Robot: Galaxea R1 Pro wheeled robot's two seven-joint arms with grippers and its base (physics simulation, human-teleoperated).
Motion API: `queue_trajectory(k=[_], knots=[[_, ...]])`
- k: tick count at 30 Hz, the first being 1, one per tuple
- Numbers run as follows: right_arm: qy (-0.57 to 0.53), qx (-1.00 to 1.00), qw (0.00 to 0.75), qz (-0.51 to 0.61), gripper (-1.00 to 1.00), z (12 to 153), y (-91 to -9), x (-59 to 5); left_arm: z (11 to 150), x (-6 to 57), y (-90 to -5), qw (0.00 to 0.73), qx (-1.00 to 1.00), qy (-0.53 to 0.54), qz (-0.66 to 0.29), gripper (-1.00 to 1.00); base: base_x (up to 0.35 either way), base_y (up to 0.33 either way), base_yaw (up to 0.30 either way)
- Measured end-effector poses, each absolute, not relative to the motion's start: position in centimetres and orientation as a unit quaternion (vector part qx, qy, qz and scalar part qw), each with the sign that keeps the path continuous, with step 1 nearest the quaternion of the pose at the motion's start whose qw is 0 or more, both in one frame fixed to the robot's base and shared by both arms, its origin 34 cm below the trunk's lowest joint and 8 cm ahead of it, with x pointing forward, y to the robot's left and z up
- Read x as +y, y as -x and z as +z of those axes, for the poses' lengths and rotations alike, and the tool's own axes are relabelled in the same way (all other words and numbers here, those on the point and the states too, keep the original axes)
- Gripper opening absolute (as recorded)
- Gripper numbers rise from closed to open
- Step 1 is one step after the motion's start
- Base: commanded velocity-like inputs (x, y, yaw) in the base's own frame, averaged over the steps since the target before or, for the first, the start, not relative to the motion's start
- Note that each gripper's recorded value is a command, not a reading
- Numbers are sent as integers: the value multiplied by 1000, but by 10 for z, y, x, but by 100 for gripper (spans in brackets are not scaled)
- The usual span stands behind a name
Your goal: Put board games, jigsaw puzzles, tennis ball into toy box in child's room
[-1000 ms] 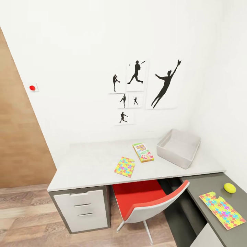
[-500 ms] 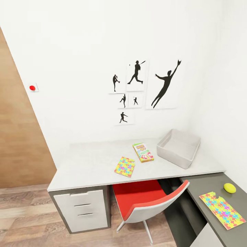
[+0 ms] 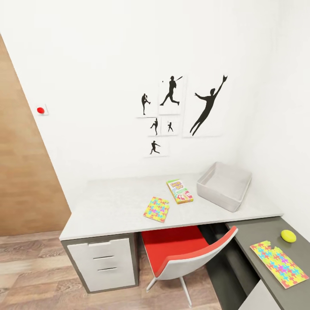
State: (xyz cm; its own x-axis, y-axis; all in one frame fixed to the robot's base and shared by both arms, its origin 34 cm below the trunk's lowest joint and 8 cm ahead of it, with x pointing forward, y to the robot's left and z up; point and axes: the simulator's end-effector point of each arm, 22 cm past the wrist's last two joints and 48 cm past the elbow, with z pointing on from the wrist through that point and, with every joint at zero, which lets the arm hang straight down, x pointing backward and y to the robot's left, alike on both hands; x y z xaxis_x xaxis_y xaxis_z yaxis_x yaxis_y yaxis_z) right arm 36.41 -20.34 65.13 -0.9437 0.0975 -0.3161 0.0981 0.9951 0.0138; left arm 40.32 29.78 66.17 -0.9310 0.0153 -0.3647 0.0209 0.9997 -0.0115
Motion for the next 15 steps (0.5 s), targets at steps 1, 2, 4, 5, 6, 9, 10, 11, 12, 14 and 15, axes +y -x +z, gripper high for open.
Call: queue_trajectory(k=[1,2,4,5,6,9,10,11,12,14,15], knots=[[-49,986,160,-1,100,651,-364,-203,662,298,-403,186,983,-9,-8,100,0,0,0],[-49,986,161,-1,100,651,-364,-203,662,298,-403,185,983,-9,-8,100,0,0,0],[-49,986,161,-1,100,652,-365,-203,662,298,-403,185,983,-9,-8,100,0,0,0],[-48,986,161,0,100,652,-365,-202,662,298,-403,185,983,-9,-8,100,0,0,0],[-48,986,161,0,100,652,-365,-202,662,298,-403,185,983,-9,-8,100,0,0,0],[-48,986,161,0,100,652,-365,-201,662,298,-403,185,983,-9,-8,100,0,0,0],[-47,986,161,0,100,652,-364,-201,662,298,-403,185,983,-9,-8,100,0,0,0],[-47,986,161,0,100,652,-365,-201,662,298,-403,184,983,-9,-8,100,0,0,0],[-47,986,161,0,100,652,-365,-201,662,298,-403,184,983,-9,-8,100,0,0,0],[-47,986,161,0,100,652,-364,-201,662,298,-403,185,983,-9,-8,100,0,0,0],[-47,986,161,0,100,652,-365,-201,661,298,-403,185,983,-8,-8,100,0,0,0]])
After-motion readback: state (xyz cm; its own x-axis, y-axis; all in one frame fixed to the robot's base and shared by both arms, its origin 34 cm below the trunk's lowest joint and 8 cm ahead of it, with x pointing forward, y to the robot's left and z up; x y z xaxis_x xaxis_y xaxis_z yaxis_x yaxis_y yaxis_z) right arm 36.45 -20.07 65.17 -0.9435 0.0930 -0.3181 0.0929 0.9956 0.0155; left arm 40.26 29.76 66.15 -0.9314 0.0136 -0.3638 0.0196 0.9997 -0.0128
